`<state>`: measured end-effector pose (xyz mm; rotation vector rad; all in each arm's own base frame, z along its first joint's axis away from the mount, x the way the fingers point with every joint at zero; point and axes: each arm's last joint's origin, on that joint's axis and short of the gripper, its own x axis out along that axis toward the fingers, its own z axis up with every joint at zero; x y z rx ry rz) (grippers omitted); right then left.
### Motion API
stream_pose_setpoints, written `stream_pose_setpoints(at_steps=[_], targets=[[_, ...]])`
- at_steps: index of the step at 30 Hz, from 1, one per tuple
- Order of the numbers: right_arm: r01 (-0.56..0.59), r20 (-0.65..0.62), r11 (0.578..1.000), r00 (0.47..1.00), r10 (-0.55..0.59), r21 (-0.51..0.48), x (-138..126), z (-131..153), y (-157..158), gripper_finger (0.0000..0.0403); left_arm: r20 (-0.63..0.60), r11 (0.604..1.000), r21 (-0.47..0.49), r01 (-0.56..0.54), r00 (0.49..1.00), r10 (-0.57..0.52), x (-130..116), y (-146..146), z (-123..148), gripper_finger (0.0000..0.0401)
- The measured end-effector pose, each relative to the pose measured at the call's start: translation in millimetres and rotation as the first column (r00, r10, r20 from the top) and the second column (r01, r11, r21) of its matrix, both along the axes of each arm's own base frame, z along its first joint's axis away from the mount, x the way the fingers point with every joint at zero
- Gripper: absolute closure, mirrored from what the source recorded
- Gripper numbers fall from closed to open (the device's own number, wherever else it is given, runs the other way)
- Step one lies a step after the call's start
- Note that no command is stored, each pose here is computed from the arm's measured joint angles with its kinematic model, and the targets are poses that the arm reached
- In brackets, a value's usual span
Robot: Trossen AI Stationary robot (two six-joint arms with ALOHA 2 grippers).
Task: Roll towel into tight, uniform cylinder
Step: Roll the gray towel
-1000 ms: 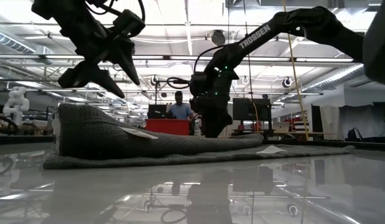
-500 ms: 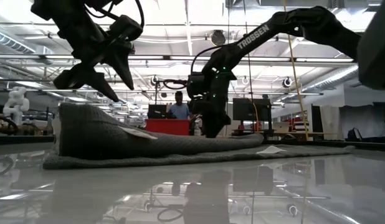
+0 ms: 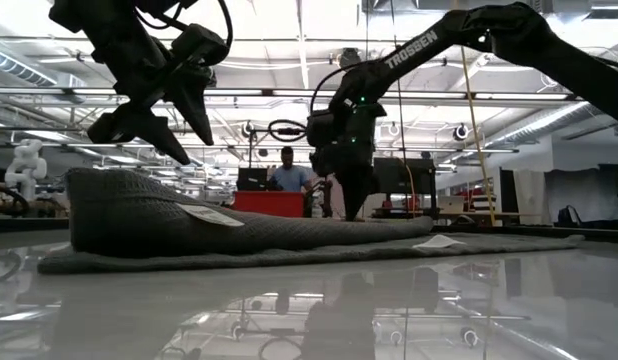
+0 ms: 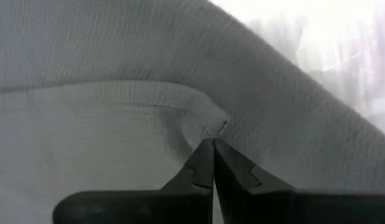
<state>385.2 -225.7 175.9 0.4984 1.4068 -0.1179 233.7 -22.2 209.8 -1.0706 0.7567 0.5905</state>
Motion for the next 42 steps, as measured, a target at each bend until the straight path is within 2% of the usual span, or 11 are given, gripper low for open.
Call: stream_pose_setpoints(at_steps=[8,15,19,22,32,42], targets=[[-0.005,-0.014,0.995,1.0,0.006,0.097,-19,43,18,0.0402,-0.002,0.999,0.005,0.034,0.999,-0.034,0,-1,0,0.0218],[-0.006,-0.084,0.998,0.996,0.011,0.065,-44,92,42,0.0403,0.002,0.996,-0.022,0.085,0.996,-0.085,1,-2,0,0.0218],[-0.019,-0.124,0.998,0.992,0.027,0.062,-55,110,55,0.0403,0.033,0.989,-0.075,0.131,0.991,-0.128,3,-4,2,0.0218],[-0.004,-0.109,0.999,0.994,0.009,0.051,-57,119,62,0.0403,0.07,0.977,-0.116,0.177,0.983,-0.169,4,-7,5,0.0218],[0.085,-0.124,0.995,0.989,-0.08,0.043,-55,128,79,0.0403,0.144,0.967,-0.105,0.233,0.966,-0.217,-5,-10,21,0.0218],[0.163,-0.159,0.986,0.975,-0.154,0.04,-48,128,95,0.0403,0.076,0.962,-0.079,0.262,0.964,-0.257,-15,-9,20,0.0218]])
